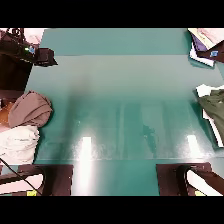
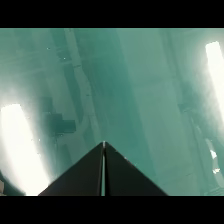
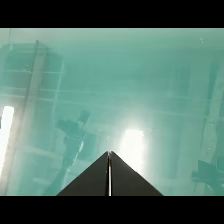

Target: Fold the shirts.

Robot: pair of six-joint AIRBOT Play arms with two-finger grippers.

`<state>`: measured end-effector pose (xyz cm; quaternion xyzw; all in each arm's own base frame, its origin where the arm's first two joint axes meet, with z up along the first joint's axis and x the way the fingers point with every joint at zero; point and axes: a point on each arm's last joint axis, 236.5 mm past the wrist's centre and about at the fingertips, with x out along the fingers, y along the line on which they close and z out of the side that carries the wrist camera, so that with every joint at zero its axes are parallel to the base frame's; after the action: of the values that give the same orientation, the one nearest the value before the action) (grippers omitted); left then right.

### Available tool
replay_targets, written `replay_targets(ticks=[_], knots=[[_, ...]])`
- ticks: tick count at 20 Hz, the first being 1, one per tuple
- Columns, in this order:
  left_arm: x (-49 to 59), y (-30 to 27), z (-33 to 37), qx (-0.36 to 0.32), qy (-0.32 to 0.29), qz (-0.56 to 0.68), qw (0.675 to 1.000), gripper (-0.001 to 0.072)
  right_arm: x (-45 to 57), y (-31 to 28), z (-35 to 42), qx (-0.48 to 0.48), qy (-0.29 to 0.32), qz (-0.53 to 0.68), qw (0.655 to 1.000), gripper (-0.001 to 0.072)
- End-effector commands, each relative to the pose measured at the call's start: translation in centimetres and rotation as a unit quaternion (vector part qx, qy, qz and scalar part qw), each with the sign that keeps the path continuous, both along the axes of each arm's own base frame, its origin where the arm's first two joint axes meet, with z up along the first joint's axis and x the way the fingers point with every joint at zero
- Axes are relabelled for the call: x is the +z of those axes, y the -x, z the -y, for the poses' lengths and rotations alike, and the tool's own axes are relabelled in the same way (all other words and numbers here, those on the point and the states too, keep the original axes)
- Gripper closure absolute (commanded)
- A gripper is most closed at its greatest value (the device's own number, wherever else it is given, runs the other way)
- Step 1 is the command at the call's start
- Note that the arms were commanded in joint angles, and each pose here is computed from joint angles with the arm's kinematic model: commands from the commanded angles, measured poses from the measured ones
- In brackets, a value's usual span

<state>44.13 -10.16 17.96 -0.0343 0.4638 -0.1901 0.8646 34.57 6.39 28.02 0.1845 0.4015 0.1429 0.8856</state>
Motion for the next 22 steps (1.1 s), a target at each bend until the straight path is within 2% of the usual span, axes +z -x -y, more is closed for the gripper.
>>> replay_targets(ticks=[1, 14, 16, 18, 20, 22], knots=[[0.0, 0.0, 0.0, 0.0, 0.0, 0.0, 1.0, 0.0679, 0.0, 0.0, -0.1, 0.001, 0.0, 0.0, 1.0, 0.069], [0.6, -1.0, -0.2, 0.005, 0.0, 0.024, 1.0, 0.0679, 0.0, 0.0, -0.1, 0.001, 0.0, 0.001, 1.0, 0.069], [-0.6, -0.3, -2.0, 0.012, -0.045, 0.003, 0.999, 0.0675, 0.0, 0.0, -0.1, 0.001, 0.0, 0.001, 1.0, 0.069], [-4.7, 2.6, -7.5, 0.042, -0.161, -0.083, 0.983, 0.0263, 0.1, 0.0, -0.1, 0.001, 0.0, 0.001, 1.0, 0.069], [-9.0, 5.4, -13.1, 0.09, -0.254, -0.164, 0.949, 0.0186, 0.1, 0.0, -0.1, 0.004, 0.002, 0.003, 1.0, 0.069], [-13.4, 7.0, -15.7, 0.119, -0.263, -0.207, 0.935, 0.0185, 0.0, 0.0, -0.1, 0.003, 0.002, 0.002, 1.0, 0.069]])
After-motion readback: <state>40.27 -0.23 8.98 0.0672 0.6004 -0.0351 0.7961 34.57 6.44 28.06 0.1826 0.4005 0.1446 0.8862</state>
